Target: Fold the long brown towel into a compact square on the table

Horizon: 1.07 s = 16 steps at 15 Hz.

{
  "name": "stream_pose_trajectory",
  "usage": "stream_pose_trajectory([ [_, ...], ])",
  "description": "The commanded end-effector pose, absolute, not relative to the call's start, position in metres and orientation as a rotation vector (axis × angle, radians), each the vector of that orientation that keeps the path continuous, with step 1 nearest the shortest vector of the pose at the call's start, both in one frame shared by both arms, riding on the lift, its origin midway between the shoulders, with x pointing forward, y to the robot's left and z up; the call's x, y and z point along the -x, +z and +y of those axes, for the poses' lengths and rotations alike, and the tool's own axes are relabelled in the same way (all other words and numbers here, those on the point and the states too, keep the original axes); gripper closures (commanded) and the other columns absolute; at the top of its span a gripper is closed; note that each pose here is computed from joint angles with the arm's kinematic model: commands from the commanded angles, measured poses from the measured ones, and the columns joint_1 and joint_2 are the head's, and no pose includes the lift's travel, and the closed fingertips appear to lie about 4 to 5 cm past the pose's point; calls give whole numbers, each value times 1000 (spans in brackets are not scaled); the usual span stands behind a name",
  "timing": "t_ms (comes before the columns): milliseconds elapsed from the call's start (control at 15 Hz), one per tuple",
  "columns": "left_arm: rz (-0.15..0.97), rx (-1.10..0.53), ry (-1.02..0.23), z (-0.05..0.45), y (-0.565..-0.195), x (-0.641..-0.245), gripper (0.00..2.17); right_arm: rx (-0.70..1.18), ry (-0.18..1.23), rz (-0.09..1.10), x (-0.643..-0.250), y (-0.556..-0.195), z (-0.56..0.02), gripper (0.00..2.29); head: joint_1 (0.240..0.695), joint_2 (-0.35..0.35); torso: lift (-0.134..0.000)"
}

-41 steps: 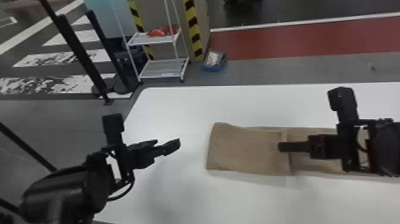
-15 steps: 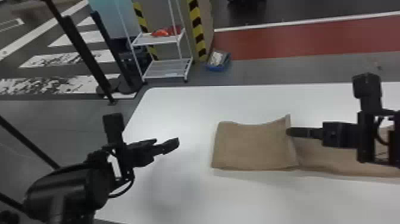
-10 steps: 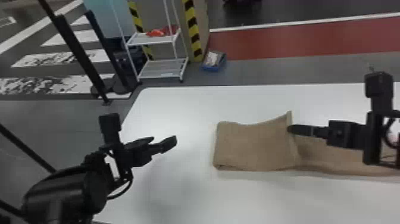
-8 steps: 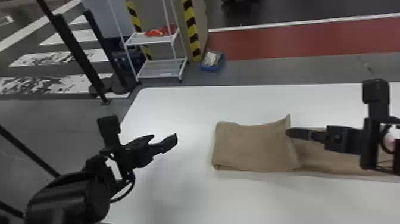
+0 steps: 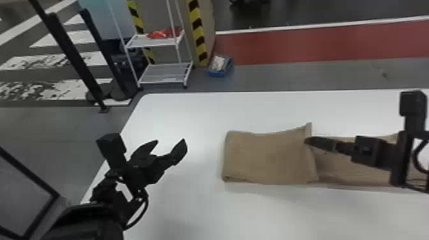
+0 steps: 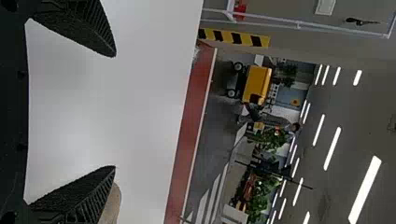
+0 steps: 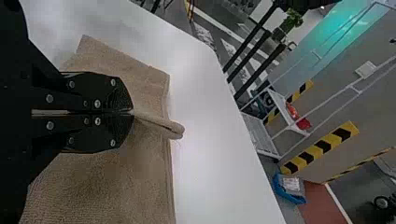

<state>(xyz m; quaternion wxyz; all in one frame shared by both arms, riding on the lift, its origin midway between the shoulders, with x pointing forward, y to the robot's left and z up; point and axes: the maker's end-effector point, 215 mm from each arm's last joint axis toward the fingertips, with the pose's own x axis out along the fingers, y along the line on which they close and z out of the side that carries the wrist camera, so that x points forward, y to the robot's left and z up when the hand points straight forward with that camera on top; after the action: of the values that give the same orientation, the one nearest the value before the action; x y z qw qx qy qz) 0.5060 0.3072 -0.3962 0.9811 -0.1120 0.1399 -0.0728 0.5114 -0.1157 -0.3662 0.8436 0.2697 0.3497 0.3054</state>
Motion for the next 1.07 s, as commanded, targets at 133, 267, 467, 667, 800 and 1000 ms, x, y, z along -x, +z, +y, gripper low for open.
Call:
stream_pose_trajectory([
  [133, 289, 231, -150, 300, -407, -498, 12, -626, 621, 705, -518, -363, -137, 1112, 695, 196, -123],
  [267, 278, 225, -146, 296, -409, -500, 12, -635, 611, 669, -531, -346, -161, 1112, 695, 180, -123],
  [467, 219, 224, -125, 302, -407, -498, 9, -662, 565, 686, -527, -380, -181, 1112, 695, 150, -123],
  [667, 197, 228, -112, 302, -403, -499, 12, -686, 577, 700, -520, -370, -196, 1112, 695, 128, -123],
  [800, 200, 222, -115, 301, -403, -497, 12, -684, 571, 685, -520, -366, -200, 1112, 695, 120, -123],
  [1000, 206, 222, -114, 301, -406, -495, 9, -683, 550, 683, -517, -357, -221, 1112, 695, 104, -123],
])
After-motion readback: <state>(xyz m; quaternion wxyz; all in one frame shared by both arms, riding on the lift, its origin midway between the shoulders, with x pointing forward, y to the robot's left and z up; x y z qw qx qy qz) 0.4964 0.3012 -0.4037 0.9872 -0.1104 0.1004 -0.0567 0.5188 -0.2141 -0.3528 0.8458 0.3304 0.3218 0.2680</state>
